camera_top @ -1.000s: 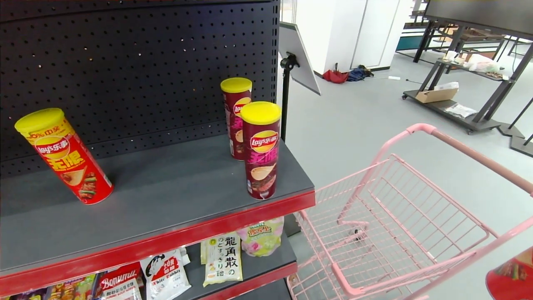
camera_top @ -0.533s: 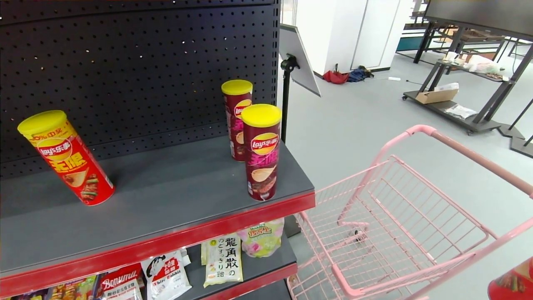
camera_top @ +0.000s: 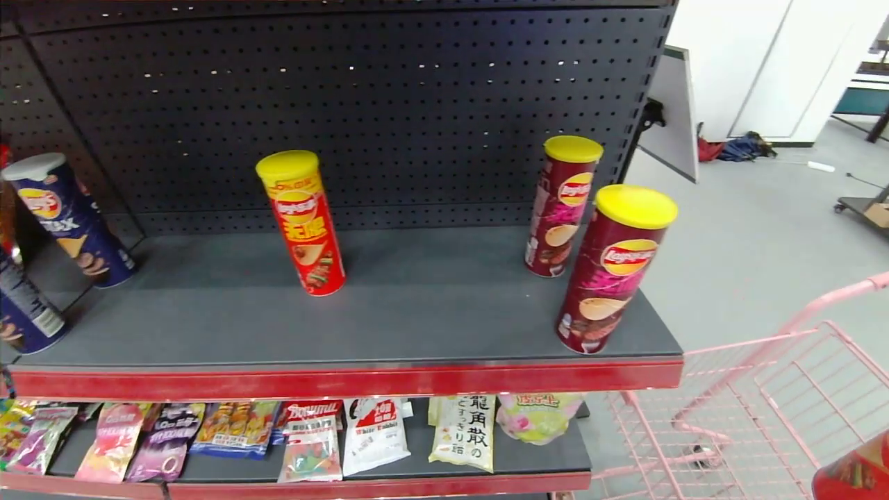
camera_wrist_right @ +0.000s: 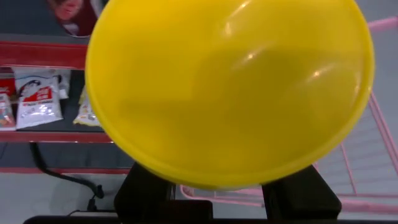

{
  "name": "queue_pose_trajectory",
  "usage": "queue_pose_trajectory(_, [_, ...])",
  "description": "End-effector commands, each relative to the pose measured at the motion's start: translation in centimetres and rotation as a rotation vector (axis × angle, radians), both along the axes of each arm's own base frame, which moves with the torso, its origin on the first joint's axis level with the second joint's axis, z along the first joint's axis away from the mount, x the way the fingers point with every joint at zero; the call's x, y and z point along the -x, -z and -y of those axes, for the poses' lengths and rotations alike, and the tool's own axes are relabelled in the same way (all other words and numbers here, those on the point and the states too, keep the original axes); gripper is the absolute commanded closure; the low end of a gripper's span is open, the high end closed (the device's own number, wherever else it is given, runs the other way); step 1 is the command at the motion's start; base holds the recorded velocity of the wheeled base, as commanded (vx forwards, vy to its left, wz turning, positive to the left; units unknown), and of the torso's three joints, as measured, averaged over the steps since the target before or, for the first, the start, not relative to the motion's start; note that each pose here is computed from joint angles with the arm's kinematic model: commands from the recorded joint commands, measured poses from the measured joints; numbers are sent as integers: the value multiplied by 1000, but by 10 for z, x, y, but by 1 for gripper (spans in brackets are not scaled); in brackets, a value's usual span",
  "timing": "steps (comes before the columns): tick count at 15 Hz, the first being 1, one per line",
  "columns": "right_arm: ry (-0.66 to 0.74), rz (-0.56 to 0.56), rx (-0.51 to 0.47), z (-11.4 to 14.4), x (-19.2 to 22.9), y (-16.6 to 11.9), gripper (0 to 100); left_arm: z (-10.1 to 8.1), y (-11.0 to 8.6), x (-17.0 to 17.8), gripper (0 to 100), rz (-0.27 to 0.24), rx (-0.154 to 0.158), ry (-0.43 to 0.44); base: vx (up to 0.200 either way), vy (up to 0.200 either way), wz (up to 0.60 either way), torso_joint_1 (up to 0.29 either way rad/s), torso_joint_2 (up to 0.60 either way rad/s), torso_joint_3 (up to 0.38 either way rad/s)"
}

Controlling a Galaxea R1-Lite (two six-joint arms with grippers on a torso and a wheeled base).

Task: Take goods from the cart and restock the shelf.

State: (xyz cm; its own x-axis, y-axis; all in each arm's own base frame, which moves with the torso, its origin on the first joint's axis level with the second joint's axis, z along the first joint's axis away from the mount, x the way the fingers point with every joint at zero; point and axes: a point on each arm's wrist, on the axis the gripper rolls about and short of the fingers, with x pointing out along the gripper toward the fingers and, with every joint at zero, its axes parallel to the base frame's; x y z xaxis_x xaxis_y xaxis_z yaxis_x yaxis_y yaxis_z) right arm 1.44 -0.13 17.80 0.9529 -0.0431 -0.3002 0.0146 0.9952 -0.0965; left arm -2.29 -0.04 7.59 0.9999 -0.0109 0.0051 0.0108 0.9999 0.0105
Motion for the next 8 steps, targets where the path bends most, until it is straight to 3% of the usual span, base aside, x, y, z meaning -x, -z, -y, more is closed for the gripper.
queue_pose_trajectory(1, [0,18,-1,0,4,1,100,0,0,0,0,-1,0,1,0,0,0,0,0,0])
queue_pose_trajectory(7, [-40,97,-49,0,22,7,100,0,0,0,0,-1,0,0,0,0,0,0,0,0])
queue_pose_trajectory(8, [-48,102,-50,0,24,11,100,0,0,0,0,-1,0,0,0,200,0,2,7,2])
